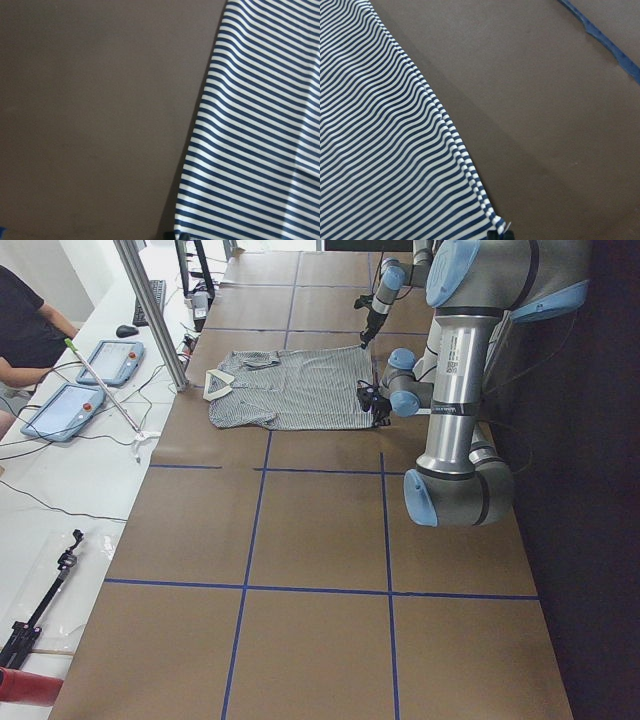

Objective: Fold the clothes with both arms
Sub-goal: 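Grasp both hem corners and fold the hem up toward the collar, then lay the hem down near the collar and open both grippers, then move the right gripper down to the folded edge nearest the robot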

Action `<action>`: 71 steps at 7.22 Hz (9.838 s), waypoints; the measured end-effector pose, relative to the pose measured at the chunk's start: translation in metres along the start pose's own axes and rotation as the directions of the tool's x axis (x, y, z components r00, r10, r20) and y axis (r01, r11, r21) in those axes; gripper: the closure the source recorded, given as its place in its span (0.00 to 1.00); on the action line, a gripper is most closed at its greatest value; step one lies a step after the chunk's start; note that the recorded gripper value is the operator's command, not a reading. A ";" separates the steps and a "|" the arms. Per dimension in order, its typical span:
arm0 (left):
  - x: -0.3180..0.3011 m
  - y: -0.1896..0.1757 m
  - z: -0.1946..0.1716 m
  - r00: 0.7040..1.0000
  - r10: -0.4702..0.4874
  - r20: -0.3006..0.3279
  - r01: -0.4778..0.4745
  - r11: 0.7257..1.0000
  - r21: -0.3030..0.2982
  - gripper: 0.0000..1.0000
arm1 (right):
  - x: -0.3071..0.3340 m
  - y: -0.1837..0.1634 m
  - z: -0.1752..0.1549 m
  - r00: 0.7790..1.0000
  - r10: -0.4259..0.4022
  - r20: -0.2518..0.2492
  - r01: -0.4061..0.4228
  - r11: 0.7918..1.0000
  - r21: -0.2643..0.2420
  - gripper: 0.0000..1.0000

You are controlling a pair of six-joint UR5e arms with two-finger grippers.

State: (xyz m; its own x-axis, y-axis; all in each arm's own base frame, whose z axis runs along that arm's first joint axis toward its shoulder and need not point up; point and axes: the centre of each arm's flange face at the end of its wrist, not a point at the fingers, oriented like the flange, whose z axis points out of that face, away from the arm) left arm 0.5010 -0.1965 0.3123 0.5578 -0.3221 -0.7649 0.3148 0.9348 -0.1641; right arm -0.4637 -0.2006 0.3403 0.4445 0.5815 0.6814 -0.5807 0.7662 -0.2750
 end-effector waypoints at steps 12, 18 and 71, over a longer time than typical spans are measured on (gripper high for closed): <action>0.104 -0.331 0.001 0.996 0.091 -0.005 -0.085 0.951 0.297 1.00 | -0.258 -0.265 0.056 1.000 0.011 0.015 -0.013 0.985 0.171 1.00; 0.099 -0.382 0.044 0.994 0.104 -0.024 -0.089 0.932 0.351 1.00 | -0.305 -0.317 0.107 1.000 -0.014 -0.013 0.016 0.985 0.174 1.00; 0.113 -0.390 -0.014 0.971 0.206 -0.125 -0.129 0.884 0.449 0.61 | -0.109 -0.185 0.099 0.990 -0.097 0.099 0.096 0.995 0.009 1.00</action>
State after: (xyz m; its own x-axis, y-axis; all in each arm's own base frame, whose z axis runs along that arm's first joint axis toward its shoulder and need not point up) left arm 0.4304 -0.5956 0.2817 0.5100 -0.1015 -0.8542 0.5512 0.8009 0.2339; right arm -0.4717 -0.4330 0.3843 0.4291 0.4747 0.7684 -0.5413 0.8162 -0.2020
